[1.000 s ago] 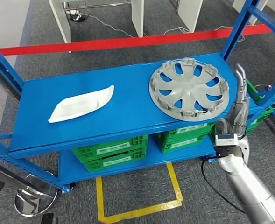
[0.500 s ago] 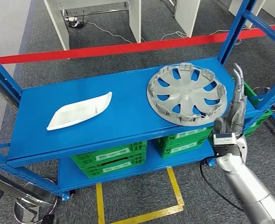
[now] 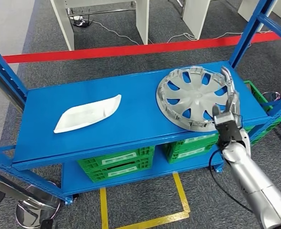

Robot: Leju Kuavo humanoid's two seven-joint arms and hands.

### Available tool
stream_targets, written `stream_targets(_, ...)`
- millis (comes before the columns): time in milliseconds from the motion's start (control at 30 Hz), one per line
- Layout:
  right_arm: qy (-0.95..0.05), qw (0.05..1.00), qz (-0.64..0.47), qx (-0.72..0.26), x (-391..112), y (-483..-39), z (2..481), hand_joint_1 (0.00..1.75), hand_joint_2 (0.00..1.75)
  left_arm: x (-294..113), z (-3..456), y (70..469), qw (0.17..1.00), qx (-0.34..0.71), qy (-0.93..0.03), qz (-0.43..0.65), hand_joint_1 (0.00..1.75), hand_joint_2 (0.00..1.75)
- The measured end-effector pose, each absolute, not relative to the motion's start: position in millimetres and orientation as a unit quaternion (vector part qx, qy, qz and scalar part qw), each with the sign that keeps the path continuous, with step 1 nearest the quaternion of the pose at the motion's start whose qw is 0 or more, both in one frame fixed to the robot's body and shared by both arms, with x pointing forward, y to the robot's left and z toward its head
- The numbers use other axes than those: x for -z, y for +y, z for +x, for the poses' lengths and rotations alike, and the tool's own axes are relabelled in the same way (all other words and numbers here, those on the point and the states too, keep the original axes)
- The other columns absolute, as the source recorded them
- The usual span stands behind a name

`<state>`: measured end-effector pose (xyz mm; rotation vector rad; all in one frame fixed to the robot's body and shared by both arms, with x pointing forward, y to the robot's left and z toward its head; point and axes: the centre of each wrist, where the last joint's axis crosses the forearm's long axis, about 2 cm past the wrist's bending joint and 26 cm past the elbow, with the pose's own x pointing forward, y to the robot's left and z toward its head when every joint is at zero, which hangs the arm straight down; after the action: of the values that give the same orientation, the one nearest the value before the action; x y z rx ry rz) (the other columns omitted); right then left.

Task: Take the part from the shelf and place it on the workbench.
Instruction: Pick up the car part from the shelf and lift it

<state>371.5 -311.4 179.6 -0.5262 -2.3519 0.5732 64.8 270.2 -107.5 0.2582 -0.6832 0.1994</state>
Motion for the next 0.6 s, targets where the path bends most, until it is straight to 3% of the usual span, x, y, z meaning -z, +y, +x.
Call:
stream_targets(267, -0.819, 0.449, -0.199, -0.298, -186.7, -298.0, 426.8, 0.0, 1.75, 106.7, 69.9, 267.7, 0.932, -0.093, -0.331, 0.115, 0.0, 0.0)
stream_targets(600, -0.737, 0.526, -0.185, -0.381, -176.0, -266.7, 447.6, 0.0, 1.75, 106.5, 70.2, 264.0, 0.936, -0.094, -0.321, 0.105, 0.0, 0.0)
